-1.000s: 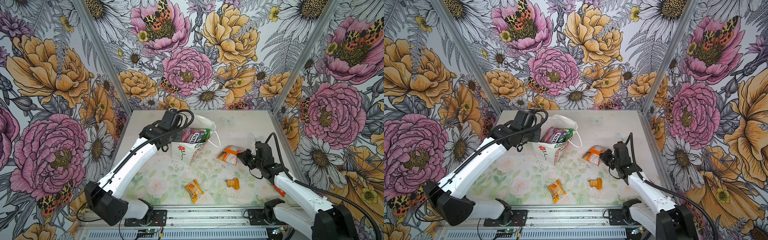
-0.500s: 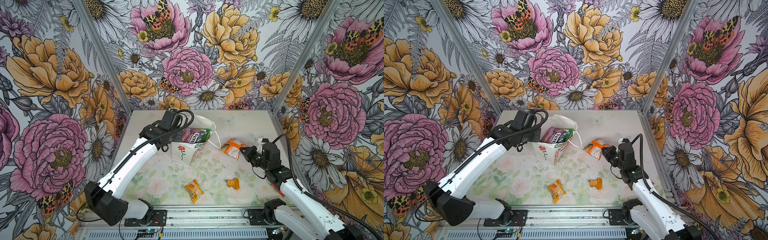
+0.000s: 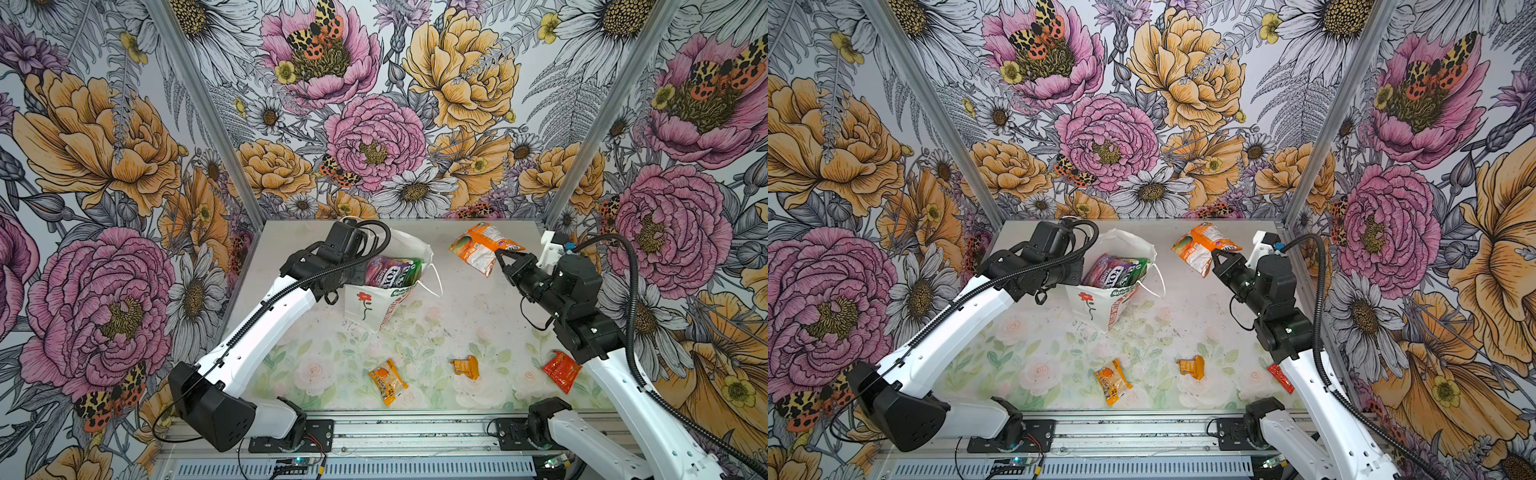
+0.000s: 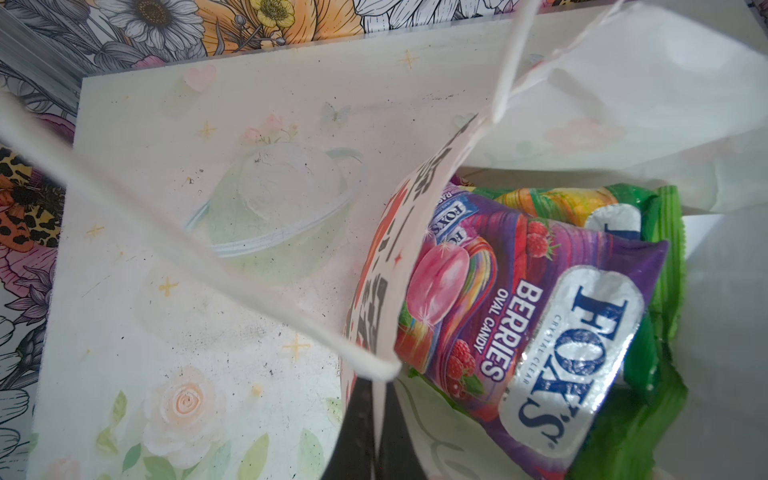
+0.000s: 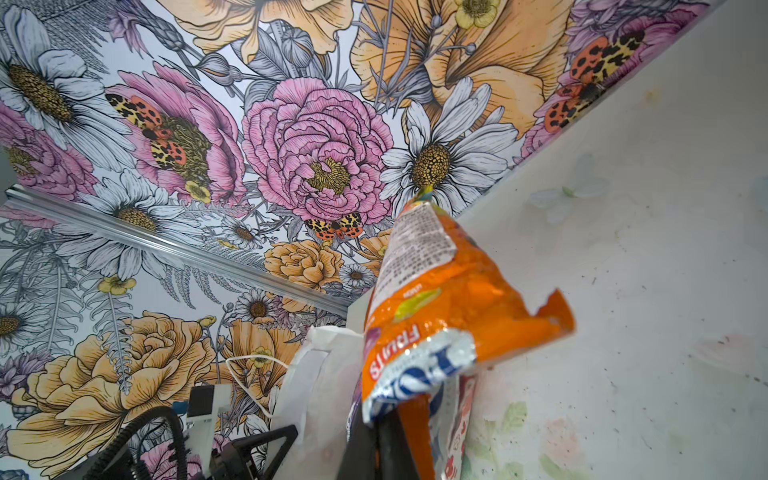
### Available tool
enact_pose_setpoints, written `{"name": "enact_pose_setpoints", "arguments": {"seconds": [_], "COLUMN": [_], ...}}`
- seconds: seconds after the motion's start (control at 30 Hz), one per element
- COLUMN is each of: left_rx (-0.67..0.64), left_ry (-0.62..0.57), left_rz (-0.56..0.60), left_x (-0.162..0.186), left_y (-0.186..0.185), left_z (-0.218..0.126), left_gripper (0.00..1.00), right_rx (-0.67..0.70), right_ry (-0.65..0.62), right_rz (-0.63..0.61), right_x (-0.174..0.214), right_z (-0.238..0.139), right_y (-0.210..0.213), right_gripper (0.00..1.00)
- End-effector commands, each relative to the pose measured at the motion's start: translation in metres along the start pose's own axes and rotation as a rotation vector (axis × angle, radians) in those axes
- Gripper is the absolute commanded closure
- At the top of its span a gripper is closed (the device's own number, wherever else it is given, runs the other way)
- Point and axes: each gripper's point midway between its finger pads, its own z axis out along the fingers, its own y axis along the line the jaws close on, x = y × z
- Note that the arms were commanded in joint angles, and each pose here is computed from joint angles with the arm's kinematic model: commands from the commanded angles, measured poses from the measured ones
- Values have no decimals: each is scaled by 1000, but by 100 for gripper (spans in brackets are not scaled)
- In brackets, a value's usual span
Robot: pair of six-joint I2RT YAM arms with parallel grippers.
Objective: Place the snacks into the paper bag
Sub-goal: 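Carry the Fruits bag over the paper bag held by the left gripper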
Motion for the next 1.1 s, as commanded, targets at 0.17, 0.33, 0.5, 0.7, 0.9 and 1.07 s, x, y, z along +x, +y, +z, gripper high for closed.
{"name": "enact_pose_setpoints", "arguments": {"seconds": [0.17, 0.33, 0.5, 0.7, 0.9, 1.07], "left_rx": [20, 25, 29, 34, 41, 48], "left_ry": [-114, -127, -137, -140, -145, -155], "left_rz": [5, 11, 8, 11, 18, 21], "left_x": [-23, -23, -24, -24, -24, -25], "left_y": [-7, -8, -9, -11, -13, -15], "left_z": [-17, -20, -23, -23, -25, -27], "left_gripper": [100, 100, 100, 100, 100, 100], "right_rx": [-149, -182, -190, -190, -184, -174], "right_ry": [59, 139, 208, 286, 335, 345], "right_rz": [-91, -124, -139, -148, -156, -158], "right_x": [9, 35, 61, 88, 107, 112], "right_z": [8, 19, 29, 42, 53, 57], "right_y": [74, 96, 104, 107, 108, 107], "right_gripper": [100, 100, 100, 100, 100, 100]}}
